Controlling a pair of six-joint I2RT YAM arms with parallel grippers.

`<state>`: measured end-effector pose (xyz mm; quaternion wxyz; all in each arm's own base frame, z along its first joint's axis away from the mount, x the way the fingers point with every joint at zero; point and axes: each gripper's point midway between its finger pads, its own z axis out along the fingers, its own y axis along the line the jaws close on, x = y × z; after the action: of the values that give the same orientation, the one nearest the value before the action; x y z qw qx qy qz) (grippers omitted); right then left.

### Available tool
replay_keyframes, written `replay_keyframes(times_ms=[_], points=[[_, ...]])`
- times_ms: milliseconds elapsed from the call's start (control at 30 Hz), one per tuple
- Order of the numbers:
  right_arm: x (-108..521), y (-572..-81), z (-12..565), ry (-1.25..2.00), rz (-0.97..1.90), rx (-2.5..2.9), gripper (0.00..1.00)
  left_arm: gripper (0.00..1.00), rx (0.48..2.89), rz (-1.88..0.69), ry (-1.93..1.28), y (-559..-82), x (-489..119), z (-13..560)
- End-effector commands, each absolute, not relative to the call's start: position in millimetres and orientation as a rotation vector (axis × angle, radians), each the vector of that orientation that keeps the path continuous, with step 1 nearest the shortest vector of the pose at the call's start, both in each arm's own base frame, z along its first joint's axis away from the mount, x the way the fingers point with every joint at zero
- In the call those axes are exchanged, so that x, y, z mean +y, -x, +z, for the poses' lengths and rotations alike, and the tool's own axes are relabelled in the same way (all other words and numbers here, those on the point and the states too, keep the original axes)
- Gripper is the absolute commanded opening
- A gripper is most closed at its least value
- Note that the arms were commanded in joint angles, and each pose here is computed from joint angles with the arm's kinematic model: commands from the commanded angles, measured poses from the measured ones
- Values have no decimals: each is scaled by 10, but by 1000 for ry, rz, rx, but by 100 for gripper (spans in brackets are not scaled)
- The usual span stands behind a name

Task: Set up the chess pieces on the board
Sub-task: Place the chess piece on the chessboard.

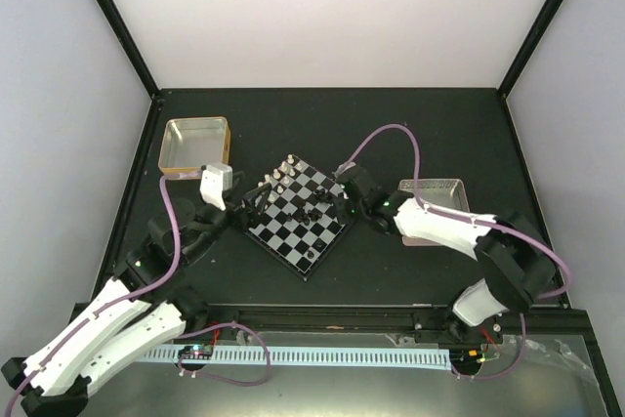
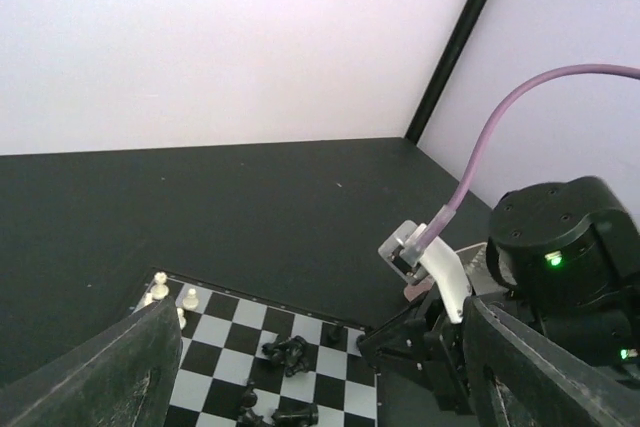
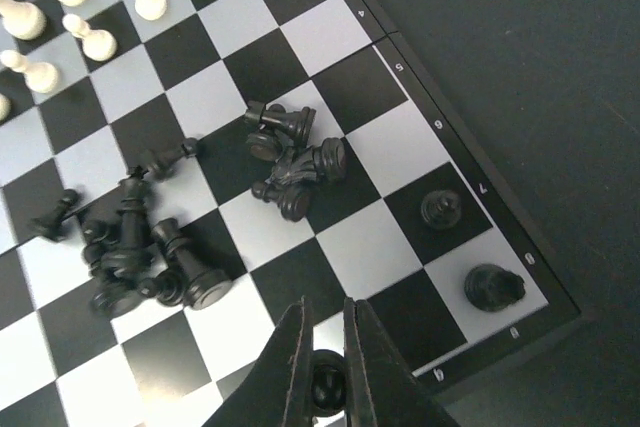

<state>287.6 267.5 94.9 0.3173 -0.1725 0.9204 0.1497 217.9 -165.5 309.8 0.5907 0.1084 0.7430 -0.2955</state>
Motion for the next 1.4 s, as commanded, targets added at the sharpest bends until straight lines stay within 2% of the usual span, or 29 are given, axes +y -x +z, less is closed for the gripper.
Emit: replay_keyframes(times_ms=[0,567,1000,1167,1367], points=[[2774,-3091,966,453,281,2349,2,80,1727,-600,-233,-2154,-1474,3194],[2749,-3331,578,334,95,2387,6,83,1748,-581,-246,-2152,-1467,3069],[2771,-3340,431,307,96,2409,10,83,1757,-583,-267,-2153,-1500,3041],[2788,-3331,468,309,111,2411,16,83,1765,-581,-272,-2164,-1516,3020],[2817,-3330,708,278,163,2393,32,83,1776,-579,-278,-2175,-1533,2994]])
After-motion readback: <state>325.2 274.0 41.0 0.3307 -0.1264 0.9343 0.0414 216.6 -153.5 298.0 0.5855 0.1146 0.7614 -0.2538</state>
